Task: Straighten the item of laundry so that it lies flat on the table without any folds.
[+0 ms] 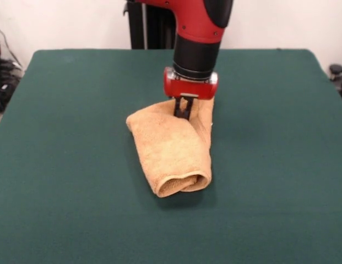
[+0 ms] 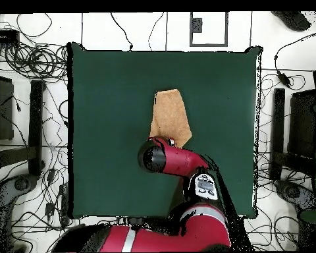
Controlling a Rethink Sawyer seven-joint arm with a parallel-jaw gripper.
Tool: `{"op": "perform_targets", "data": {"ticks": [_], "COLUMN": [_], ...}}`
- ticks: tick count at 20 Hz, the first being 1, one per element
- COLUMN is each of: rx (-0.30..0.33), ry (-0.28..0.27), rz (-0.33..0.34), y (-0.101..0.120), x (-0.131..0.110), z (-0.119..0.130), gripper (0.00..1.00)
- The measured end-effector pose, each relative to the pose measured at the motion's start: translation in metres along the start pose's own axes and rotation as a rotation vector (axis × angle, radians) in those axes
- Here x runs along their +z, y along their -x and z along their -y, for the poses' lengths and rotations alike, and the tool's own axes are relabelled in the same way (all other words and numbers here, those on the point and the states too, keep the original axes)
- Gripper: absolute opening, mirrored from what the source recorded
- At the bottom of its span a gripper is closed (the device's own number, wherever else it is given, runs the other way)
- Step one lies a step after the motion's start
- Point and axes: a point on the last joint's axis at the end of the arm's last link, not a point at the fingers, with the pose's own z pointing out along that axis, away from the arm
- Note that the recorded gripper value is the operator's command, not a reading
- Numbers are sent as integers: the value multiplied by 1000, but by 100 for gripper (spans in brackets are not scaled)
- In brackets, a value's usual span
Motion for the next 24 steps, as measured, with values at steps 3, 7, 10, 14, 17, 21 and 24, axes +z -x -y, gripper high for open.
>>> {"op": "perform_targets", "data": {"ticks": [3,7,10,14,17,21,24], "rx": [18,41,48,62,91,167,210], "ry": [6,26,42,65,78,91,95], "rz": [-6,-26,-38,-48,-50,-67,-77], "y": [0,1,2,0,-3,-12,-16], "x": [-11,-42,-62,-89,-102,-112,-116], "z": [-3,-23,-39,-61,-70,-72,-72], "gripper": [0,0,0,0,0,0,0]}}
